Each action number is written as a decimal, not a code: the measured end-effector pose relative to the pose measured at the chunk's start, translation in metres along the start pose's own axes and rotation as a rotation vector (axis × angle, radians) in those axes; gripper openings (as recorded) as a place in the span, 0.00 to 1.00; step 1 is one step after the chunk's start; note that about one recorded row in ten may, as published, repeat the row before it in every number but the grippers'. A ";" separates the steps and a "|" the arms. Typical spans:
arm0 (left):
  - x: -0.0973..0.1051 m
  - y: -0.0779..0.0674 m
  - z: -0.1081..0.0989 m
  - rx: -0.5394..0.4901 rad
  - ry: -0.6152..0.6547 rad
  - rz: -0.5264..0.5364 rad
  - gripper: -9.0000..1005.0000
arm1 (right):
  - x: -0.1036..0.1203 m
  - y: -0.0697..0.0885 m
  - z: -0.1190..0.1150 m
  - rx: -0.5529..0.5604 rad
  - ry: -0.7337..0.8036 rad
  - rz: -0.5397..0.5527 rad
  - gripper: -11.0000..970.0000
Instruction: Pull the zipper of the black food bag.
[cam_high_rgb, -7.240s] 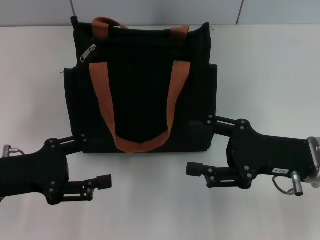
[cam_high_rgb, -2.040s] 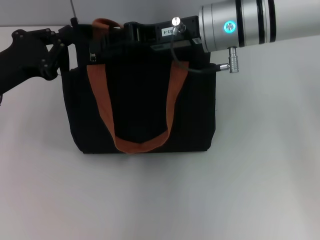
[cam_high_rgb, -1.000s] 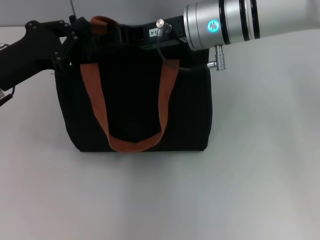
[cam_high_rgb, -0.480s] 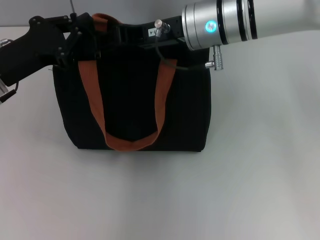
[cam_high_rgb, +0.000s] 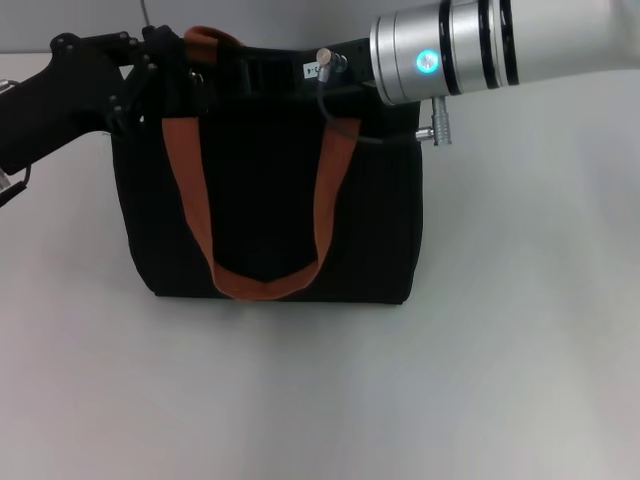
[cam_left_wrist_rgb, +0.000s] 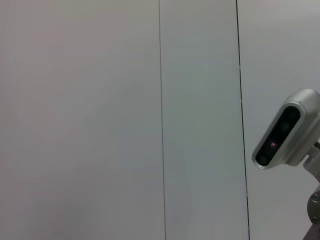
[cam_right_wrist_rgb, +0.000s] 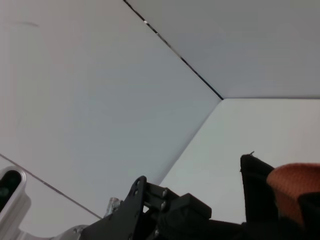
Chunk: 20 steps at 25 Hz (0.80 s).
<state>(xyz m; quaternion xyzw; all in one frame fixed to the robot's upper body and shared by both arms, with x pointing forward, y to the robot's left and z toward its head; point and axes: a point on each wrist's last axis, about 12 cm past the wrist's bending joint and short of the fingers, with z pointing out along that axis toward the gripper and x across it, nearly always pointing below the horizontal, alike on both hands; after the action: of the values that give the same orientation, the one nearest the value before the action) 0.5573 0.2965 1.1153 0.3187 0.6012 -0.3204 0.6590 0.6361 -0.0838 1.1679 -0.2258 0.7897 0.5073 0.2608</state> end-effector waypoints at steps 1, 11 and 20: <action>0.000 0.000 0.000 0.000 0.000 0.000 0.04 | 0.000 0.000 0.000 0.000 0.000 0.000 0.11; 0.001 0.000 -0.001 -0.001 0.000 -0.003 0.04 | 0.005 -0.004 -0.004 -0.003 -0.007 -0.021 0.01; 0.000 0.000 -0.004 -0.008 0.000 0.000 0.05 | 0.010 -0.011 -0.014 0.015 -0.033 -0.011 0.01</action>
<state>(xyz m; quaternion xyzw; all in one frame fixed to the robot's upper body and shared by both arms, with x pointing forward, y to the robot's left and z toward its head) 0.5553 0.3000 1.1149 0.3161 0.6024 -0.3178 0.6605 0.6325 -0.1012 1.1591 -0.2199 0.7877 0.5038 0.2781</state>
